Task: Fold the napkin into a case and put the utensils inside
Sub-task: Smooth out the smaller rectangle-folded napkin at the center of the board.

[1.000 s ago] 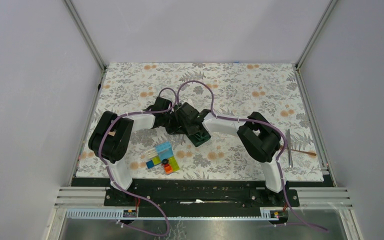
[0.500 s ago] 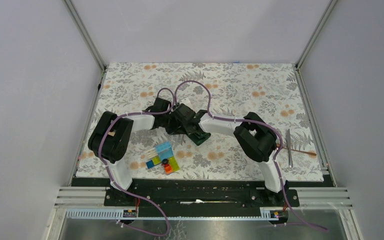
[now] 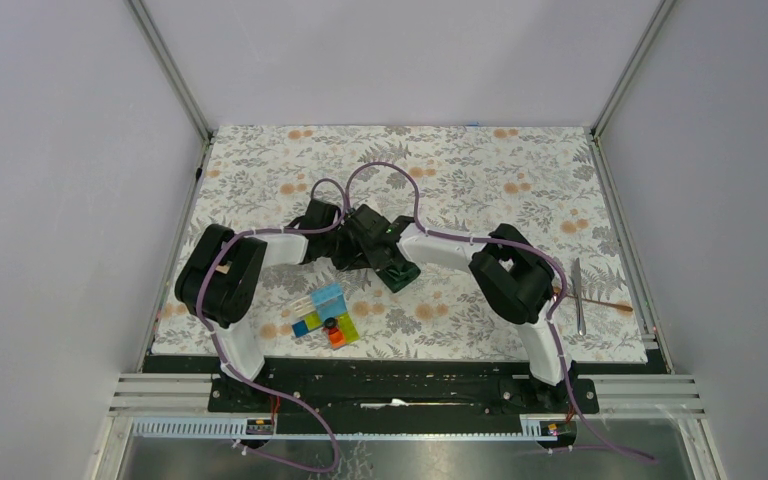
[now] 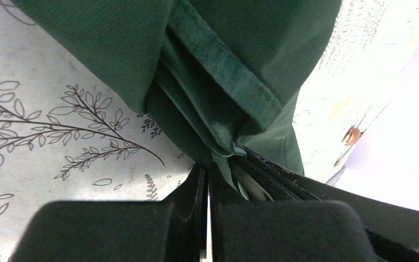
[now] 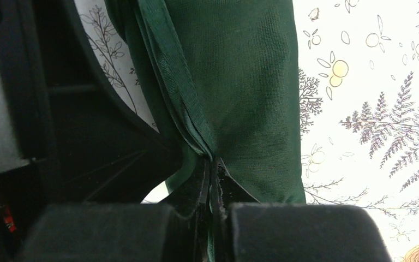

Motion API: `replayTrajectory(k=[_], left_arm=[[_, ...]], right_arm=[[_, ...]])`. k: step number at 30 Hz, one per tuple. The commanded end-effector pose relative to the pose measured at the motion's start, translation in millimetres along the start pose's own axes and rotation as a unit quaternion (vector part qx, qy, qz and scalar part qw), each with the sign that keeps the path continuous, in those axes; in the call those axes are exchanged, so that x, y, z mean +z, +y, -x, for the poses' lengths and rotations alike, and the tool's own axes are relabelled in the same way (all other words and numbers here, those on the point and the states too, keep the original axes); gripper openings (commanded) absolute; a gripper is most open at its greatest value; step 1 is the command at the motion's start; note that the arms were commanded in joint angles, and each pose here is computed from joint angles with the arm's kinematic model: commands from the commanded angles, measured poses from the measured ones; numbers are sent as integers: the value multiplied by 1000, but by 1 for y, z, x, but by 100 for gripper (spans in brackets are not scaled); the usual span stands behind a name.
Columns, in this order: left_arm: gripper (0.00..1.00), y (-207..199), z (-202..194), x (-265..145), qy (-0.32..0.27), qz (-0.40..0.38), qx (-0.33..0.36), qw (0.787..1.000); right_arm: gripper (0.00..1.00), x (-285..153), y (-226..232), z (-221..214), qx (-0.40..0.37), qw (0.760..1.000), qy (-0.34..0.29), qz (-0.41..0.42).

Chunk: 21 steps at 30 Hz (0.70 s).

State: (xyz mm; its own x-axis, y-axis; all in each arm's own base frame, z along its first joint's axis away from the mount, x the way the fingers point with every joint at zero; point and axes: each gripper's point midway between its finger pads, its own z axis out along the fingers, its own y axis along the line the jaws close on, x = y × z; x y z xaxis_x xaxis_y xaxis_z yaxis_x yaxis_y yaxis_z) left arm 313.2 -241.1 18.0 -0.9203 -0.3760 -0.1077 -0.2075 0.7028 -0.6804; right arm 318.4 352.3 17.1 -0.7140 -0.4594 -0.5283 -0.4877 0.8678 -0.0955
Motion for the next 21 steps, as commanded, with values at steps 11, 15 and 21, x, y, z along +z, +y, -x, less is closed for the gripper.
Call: replayTrajectory(k=[11, 15, 21], left_arm=[[0, 32, -10, 2, -7, 57, 3, 998], [0, 31, -9, 1, -10, 57, 4, 998], [0, 30, -9, 0, -10, 55, 3, 998]], right_arm=[[0, -44, 20, 30, 13, 998, -21, 64], [0, -40, 22, 30, 31, 997, -13, 71], [0, -30, 30, 25, 53, 995, 3, 83]])
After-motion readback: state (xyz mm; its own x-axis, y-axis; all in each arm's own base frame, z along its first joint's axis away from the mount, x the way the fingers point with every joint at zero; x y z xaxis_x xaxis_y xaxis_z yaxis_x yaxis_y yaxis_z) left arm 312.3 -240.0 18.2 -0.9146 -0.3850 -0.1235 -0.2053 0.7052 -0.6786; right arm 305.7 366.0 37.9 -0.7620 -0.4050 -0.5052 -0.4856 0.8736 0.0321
